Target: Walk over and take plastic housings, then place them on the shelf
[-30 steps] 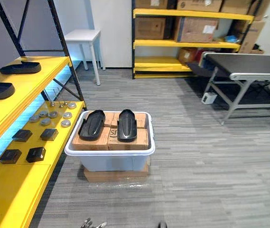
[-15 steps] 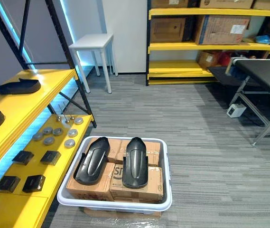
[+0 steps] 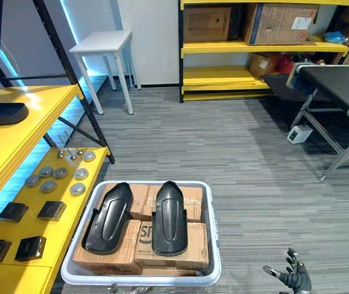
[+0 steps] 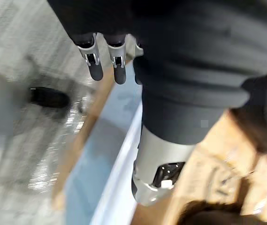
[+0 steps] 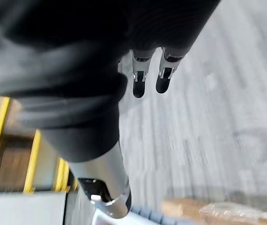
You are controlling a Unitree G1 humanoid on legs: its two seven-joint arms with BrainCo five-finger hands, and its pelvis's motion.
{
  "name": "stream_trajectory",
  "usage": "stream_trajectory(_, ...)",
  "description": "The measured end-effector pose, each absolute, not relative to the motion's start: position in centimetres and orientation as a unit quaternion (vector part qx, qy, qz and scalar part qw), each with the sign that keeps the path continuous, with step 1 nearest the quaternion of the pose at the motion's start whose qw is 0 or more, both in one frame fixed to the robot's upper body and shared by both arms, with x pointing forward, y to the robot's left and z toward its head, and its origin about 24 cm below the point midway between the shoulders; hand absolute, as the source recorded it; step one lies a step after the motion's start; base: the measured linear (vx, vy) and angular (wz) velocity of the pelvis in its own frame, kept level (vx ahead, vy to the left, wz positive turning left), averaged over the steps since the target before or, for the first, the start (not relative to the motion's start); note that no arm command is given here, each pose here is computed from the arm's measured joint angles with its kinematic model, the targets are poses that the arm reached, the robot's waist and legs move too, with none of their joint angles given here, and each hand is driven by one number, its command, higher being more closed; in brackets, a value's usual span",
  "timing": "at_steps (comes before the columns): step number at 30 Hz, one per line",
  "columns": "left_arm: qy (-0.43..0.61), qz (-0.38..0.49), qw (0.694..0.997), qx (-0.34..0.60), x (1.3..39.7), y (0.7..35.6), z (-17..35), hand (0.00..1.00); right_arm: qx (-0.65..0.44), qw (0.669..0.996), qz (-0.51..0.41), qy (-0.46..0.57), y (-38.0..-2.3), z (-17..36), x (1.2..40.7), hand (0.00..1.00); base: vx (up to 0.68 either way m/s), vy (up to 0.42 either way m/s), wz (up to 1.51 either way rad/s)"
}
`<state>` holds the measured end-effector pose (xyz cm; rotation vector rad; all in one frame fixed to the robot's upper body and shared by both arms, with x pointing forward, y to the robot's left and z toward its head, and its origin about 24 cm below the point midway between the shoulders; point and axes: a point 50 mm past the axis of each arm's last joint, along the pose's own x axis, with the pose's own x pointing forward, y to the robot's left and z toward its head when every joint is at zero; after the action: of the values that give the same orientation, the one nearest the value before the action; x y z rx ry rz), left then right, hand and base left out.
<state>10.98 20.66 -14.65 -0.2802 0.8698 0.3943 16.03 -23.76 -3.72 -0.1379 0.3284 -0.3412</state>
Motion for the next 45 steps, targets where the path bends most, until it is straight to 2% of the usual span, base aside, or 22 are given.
stream_trajectory(4, 0.416, 0.174, 0.883, -0.127, 11.4, 20.2, -14.6, 0.0, -0.07, 0.985, -0.115, 0.106, -21.0, -2.0, 19.4, 0.0, 0.0, -0.015, 0.09)
stream_trajectory(8, 0.397, 0.153, 0.898, -0.113, 13.9, 19.5, -14.0, 0.0, -0.074, 0.995, -0.071, -0.007, -17.6, 2.8, 26.6, 0.0, -0.1, 0.031, 0.1)
stream_trajectory(11, 0.373, 0.14, 0.911, -0.106, 15.9, 18.9, -13.2, 0.0, -0.076, 0.992, -0.075, -0.06, -16.0, 6.1, 30.7, 0.0, -0.12, 0.054, 0.27)
stream_trajectory(17, 0.345, 0.137, 0.922, -0.114, 17.2, 18.2, -12.4, 0.0, -0.09, 0.983, -0.117, -0.107, -15.5, 10.4, 34.7, 0.0, -0.04, 0.032, 0.15)
stream_trajectory(24, 0.33, 0.117, 0.929, -0.116, 18.3, 17.3, -11.9, 0.0, -0.119, 0.973, -0.167, -0.101, -17.7, 14.2, 38.6, 0.0, -0.01, 0.0, 0.01)
stream_trajectory(25, 0.33, 0.119, 0.929, -0.116, 18.3, 17.3, -11.9, 0.0, -0.116, 0.973, -0.174, -0.093, -17.7, 14.5, 39.0, 1.0, 0.0, 0.0, 0.0)
stream_trajectory(31, 0.329, 0.127, 0.929, -0.116, 19.4, 17.0, -11.6, 0.0, -0.144, 0.964, -0.215, -0.056, -18.9, 16.6, 40.7, 1.0, 0.0, -0.009, -0.02)
stream_trajectory(33, 0.326, 0.128, 0.929, -0.121, 19.7, 17.0, -11.5, 0.0, -0.161, 0.966, -0.198, -0.049, -18.7, 16.5, 40.9, 1.0, 0.0, 0.0, 0.0)
stream_trajectory(40, 0.316, 0.136, 0.929, -0.136, 20.1, 17.0, -11.1, 0.0, -0.262, 0.962, -0.069, -0.031, -14.3, 15.6, 41.3, 1.0, 0.0, -0.022, -0.07)
stream_trajectory(45, 0.219, 0.129, 0.95, -0.179, 21.6, 16.5, -7.6, 0.0, -0.348, 0.932, -0.062, -0.083, -13.7, 17.1, 40.7, 1.0, -0.03, -0.015, 0.0)
